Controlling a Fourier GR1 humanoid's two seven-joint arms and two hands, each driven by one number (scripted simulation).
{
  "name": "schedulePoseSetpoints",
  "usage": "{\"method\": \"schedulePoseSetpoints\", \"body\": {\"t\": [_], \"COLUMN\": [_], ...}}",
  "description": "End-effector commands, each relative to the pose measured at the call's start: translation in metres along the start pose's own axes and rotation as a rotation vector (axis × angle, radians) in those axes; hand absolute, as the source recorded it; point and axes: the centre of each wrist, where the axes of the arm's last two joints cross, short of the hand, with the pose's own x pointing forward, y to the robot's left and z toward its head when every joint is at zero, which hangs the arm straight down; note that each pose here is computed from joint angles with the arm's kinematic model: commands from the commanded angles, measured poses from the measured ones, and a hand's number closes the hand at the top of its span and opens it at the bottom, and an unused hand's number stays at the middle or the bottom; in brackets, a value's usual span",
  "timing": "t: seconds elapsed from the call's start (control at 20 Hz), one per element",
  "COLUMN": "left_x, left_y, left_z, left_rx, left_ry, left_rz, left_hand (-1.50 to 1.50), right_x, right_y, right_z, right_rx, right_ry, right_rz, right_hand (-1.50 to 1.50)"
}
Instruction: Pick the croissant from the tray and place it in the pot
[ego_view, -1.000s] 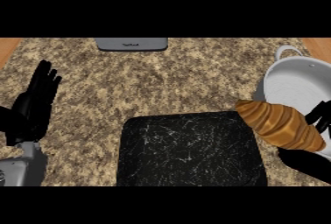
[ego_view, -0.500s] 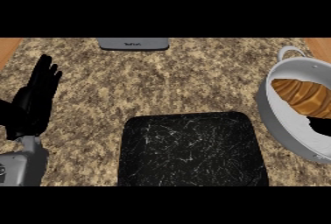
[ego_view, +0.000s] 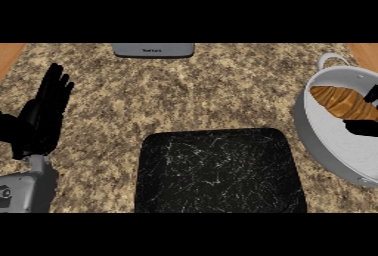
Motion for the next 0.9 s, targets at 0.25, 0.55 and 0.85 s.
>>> {"method": "schedulePoseSetpoints", "body": {"t": [0.25, 0.55, 0.85], "left_x": [0.002, -0.005, -0.001], "left_y": [-0.006, 0.016, 0.004], "left_z": [-0.002, 0.01, 0.008], "left_rx": [-0.019, 0.014, 0.01], "left_ry": [-0.001, 0.007, -0.016], "left_rz": [-0.01, -0.013, -0.001], "left_hand": [0.0, 0.0, 0.0], "right_x": [-0.027, -0.032, -0.07], "right_y": [0.041, 0.033, 0.021], "right_z": [-0.028, -0.03, -0.032], "right_rx": [0.233, 0.145, 0.046], "right_ry": [0.057, 0.003, 0.073], "right_rz": [-0.239, -0.588, -0.79], "right_hand": [-1.5, -1.5, -1.5]}}
